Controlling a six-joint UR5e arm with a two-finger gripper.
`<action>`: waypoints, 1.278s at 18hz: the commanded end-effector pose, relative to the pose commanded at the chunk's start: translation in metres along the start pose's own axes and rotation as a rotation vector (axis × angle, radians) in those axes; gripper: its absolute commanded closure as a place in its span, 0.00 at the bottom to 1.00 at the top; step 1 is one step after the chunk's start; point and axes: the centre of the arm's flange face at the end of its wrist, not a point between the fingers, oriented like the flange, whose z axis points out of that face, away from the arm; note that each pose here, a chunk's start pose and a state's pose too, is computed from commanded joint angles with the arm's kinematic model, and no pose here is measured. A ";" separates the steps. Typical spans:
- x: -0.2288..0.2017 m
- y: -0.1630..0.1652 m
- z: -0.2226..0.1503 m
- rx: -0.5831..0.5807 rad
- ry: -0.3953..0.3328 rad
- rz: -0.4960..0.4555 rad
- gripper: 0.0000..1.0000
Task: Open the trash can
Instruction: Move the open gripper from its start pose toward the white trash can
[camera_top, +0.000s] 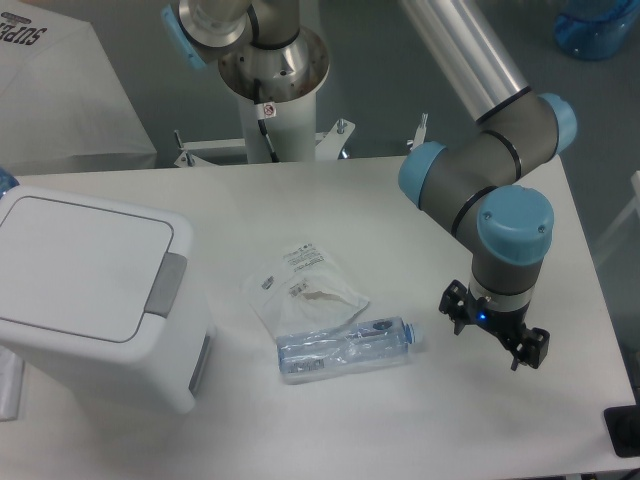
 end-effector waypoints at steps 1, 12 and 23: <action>0.000 0.001 0.000 0.000 0.000 -0.001 0.00; -0.001 -0.002 -0.010 0.053 0.000 -0.003 0.00; 0.028 -0.048 -0.024 0.113 0.022 -0.118 0.00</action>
